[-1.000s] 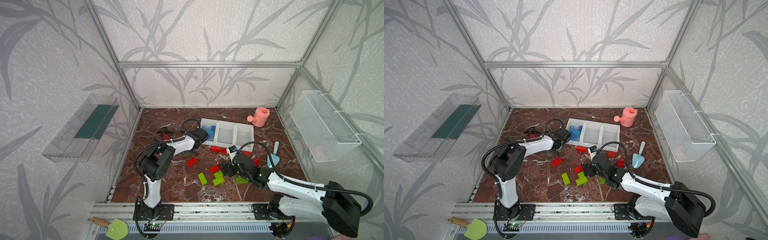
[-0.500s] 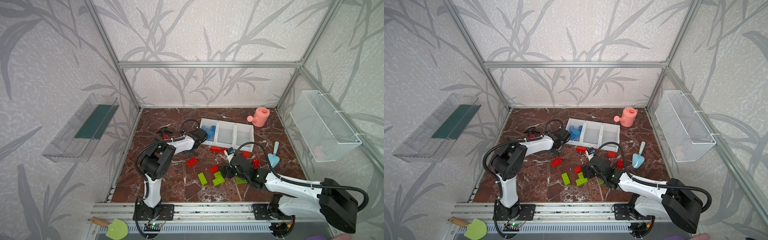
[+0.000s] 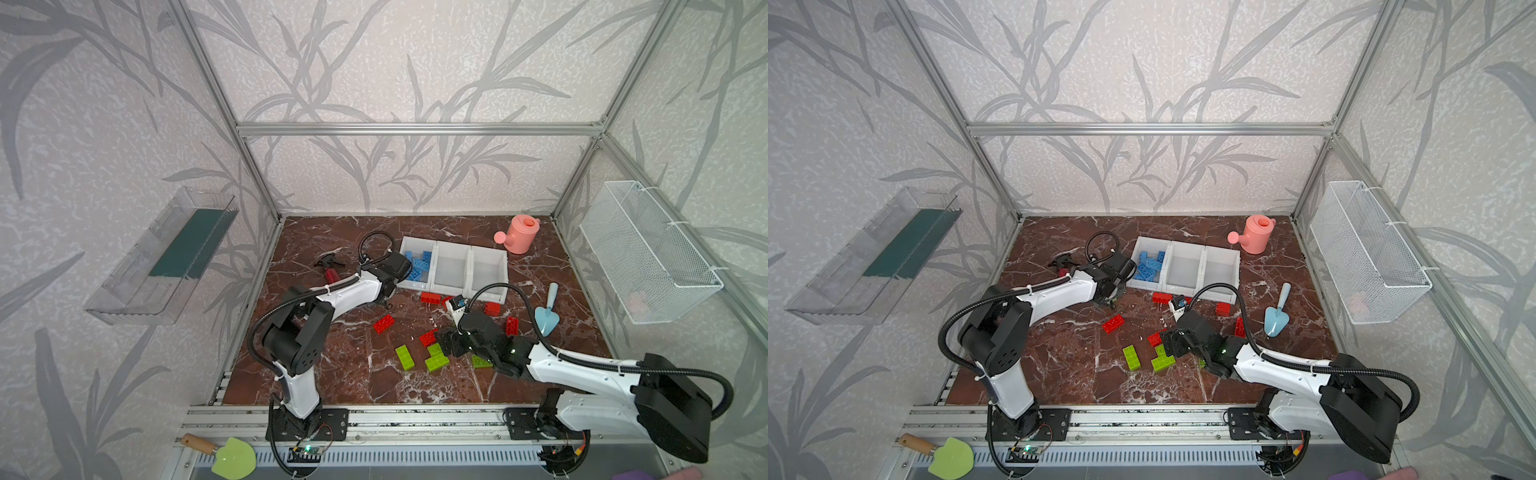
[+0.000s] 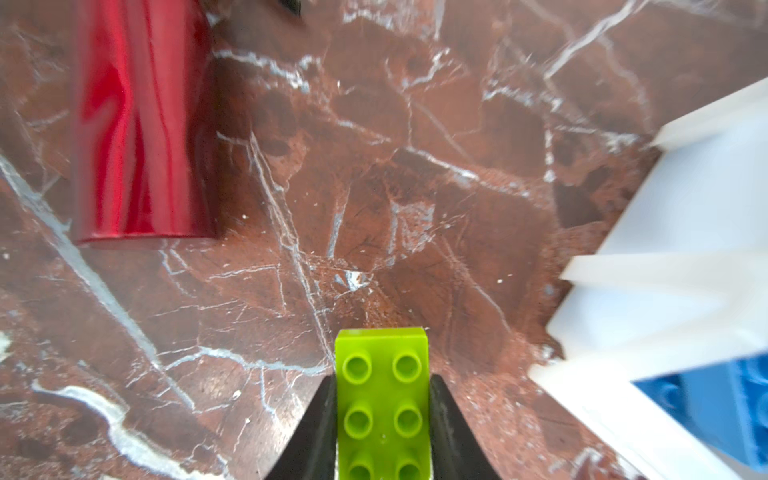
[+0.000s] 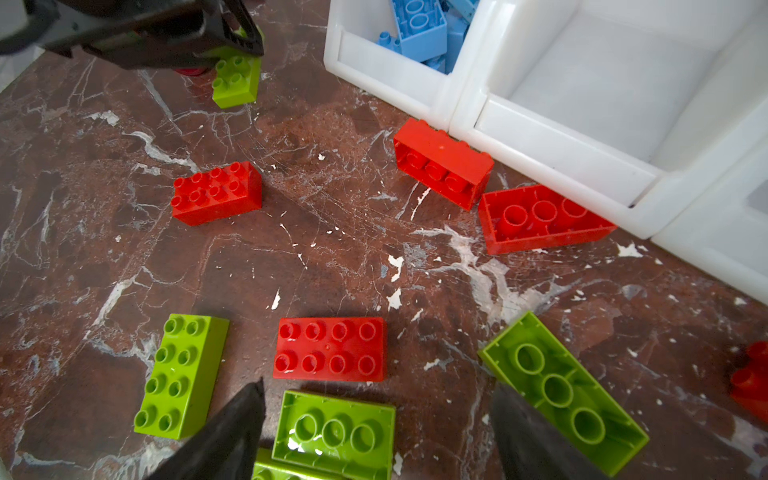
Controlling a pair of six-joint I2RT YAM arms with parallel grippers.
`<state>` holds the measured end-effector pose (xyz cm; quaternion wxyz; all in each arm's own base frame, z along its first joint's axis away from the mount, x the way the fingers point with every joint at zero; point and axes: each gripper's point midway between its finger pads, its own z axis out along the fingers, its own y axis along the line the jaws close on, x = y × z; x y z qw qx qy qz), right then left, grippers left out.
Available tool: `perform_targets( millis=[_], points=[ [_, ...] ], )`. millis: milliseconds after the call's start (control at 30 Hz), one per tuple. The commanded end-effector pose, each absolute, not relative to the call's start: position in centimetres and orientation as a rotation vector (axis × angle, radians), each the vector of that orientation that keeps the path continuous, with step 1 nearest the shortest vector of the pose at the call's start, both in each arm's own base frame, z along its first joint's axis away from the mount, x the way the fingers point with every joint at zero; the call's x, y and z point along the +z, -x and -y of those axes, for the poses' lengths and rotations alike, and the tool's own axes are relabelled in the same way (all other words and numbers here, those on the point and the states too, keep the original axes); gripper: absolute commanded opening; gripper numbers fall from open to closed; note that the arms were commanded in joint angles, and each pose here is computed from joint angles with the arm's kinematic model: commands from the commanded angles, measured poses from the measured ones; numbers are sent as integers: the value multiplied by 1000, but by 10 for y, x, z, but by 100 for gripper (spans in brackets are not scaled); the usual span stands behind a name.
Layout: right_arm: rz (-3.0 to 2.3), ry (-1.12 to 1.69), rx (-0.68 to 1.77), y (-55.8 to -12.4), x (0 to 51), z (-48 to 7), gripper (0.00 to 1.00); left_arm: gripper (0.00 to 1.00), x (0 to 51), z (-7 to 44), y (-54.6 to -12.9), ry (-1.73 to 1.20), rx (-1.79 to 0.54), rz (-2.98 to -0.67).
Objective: Sort the legos into containers by color
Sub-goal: 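Carry the green brick into the middle bin compartment and release, left gripper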
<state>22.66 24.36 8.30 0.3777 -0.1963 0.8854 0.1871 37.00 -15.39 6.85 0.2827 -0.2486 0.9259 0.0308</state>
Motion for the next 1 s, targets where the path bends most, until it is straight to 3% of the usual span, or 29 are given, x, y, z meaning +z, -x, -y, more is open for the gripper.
perform_targets(
  millis=[0,433,967],
  points=[
    [-2226,499,490,-233,96,-253,86,32,95,149,-374,590,112,-2454],
    [-2189,475,532,-229,105,-252,87,34,174,222,-422,237,-73,-2417],
    [-2067,415,596,-224,127,-238,92,36,172,376,-462,-171,-429,-2435]
  ],
)
